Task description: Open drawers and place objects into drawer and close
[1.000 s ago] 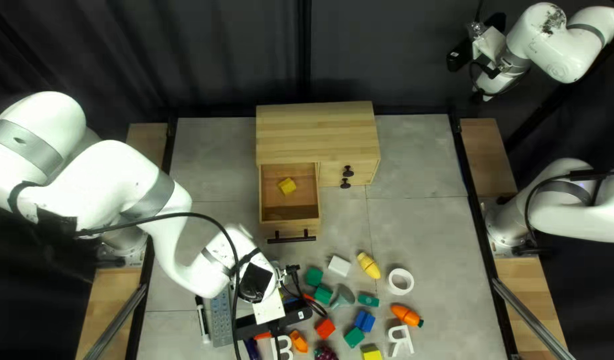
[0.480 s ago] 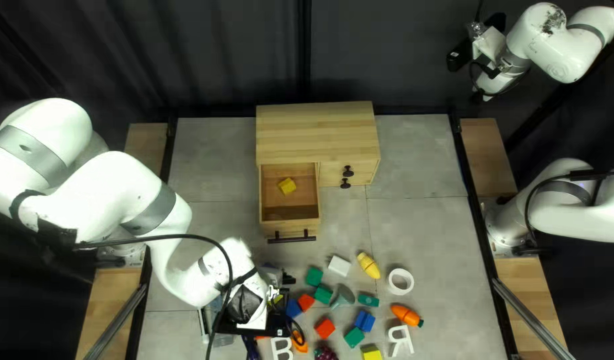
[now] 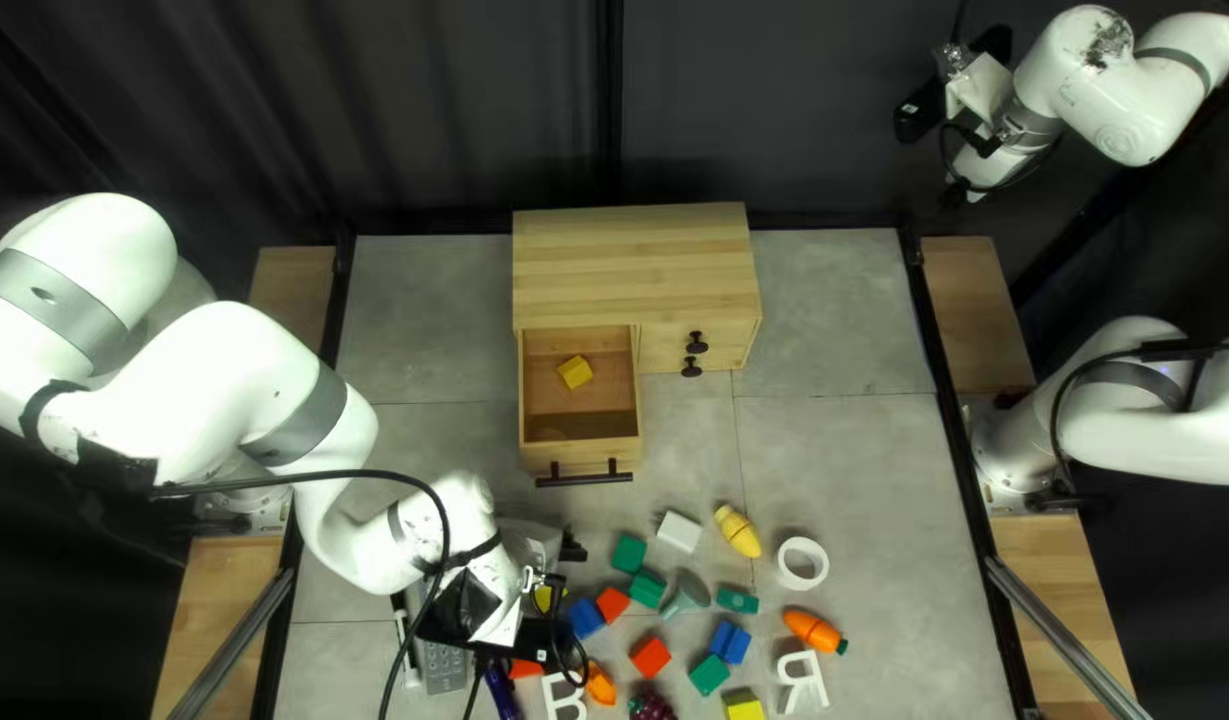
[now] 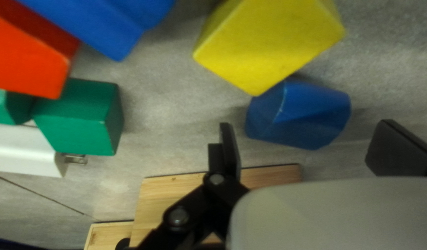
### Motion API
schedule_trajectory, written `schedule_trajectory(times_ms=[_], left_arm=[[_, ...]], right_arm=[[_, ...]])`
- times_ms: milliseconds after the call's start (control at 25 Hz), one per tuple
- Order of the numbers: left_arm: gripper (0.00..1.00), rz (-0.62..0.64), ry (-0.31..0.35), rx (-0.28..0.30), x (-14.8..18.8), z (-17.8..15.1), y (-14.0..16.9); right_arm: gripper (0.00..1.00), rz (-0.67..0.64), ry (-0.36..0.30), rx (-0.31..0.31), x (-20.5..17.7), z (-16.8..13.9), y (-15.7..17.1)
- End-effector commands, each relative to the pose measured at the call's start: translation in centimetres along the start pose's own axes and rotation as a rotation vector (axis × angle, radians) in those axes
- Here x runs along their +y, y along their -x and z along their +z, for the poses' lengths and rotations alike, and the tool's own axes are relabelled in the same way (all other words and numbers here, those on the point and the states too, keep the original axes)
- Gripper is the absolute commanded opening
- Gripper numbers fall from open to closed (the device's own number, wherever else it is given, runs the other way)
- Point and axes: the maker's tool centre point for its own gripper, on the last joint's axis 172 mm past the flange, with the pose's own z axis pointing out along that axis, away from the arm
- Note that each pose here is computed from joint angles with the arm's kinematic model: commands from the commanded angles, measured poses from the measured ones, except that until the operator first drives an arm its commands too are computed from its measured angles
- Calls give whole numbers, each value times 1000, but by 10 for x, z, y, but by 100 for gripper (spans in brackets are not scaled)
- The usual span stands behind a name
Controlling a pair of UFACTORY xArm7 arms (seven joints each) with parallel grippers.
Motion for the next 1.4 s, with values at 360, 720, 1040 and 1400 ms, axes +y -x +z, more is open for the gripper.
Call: schedule_trajectory(times_ms=[360,720,1040,1400], left_arm=[[0,-7,-15,-11,-16,-58,23],[0,-67,7,29,-36,-138,65],[0,-165,39,-36,-37,-150,154],[7,-303,60,-105,-14,-91,236]], right_arm=[[100,0,0,0,0,0,0],[100,0,0,0,0,0,0],[100,0,0,0,0,0,0],[100,0,0,0,0,0,0]])
